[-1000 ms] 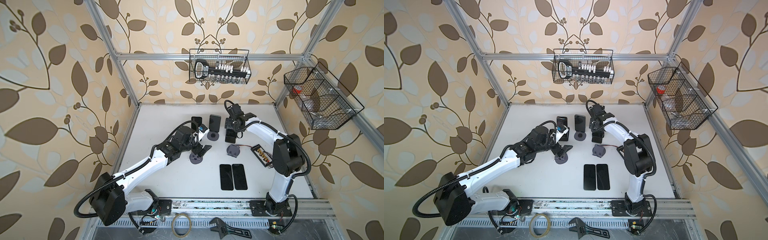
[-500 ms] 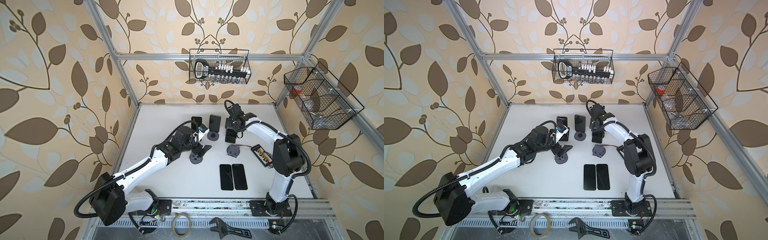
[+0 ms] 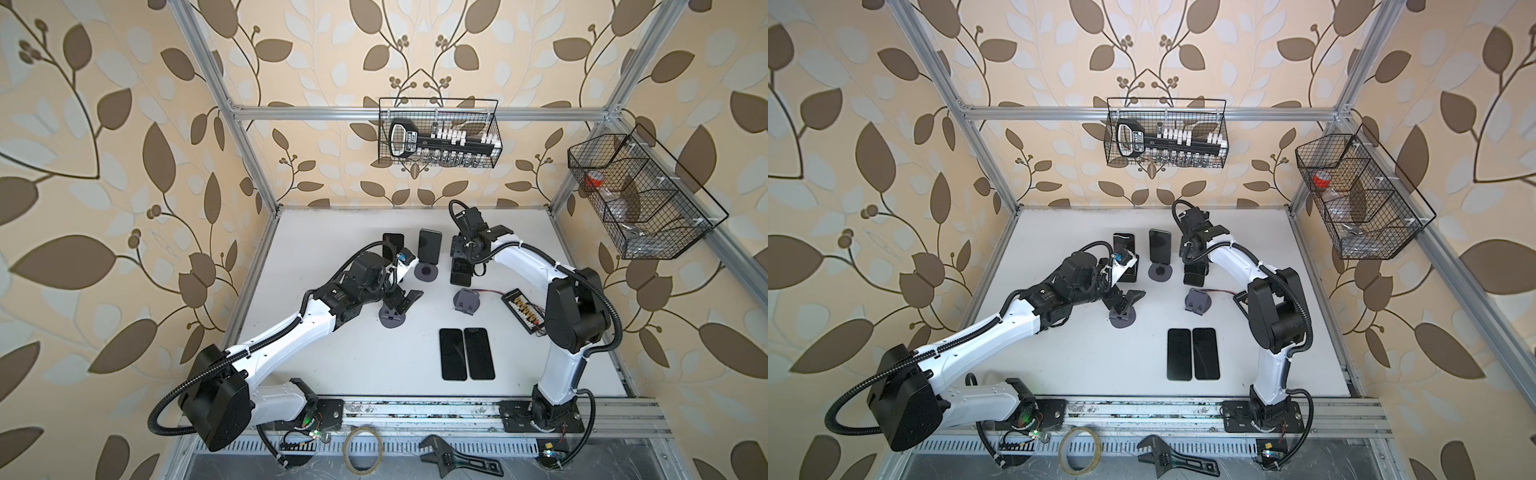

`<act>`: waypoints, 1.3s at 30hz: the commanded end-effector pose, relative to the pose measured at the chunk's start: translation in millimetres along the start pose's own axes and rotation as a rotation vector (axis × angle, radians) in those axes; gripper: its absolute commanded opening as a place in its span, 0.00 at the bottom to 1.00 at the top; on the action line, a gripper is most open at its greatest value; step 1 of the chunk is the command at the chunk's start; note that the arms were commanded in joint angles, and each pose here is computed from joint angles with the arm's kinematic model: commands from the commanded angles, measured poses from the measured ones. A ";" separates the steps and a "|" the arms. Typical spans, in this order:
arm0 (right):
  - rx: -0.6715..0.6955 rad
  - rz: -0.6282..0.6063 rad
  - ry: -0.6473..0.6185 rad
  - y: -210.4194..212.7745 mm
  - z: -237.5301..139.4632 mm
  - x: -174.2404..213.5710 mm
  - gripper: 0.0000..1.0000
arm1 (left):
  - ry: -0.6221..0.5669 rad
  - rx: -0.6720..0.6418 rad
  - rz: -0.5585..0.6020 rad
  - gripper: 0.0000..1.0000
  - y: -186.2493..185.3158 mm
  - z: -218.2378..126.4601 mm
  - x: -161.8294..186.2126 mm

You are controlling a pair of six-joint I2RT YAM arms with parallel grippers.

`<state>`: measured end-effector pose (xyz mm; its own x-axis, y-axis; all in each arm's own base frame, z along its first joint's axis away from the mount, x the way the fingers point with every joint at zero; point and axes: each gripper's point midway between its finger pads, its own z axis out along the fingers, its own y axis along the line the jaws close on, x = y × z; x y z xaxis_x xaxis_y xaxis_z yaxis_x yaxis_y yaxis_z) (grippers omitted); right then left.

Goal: Remove the phone from the phone stand
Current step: 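Close the right gripper on the top edge of the purple-edged phone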

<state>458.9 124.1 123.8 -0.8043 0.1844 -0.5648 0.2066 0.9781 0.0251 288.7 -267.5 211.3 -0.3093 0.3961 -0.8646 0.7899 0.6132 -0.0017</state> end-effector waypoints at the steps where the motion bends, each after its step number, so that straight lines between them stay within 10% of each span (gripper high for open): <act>1: -0.039 0.011 -0.037 6.7 -14.5 -17.7 0.71 | -0.023 -0.006 0.038 0.99 -2.0 -6.0 -10.6; 39: -0.057 0.022 -0.065 6.4 -36.4 -29.5 0.70 | -0.045 -0.007 0.036 0.99 -3.0 -11.6 -15.1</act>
<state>457.0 126.6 132.6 -0.8116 0.1865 -0.5537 0.1972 0.9795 0.0408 288.6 -267.3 212.0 -0.3032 0.3988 -0.8654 0.7916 0.6110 0.0042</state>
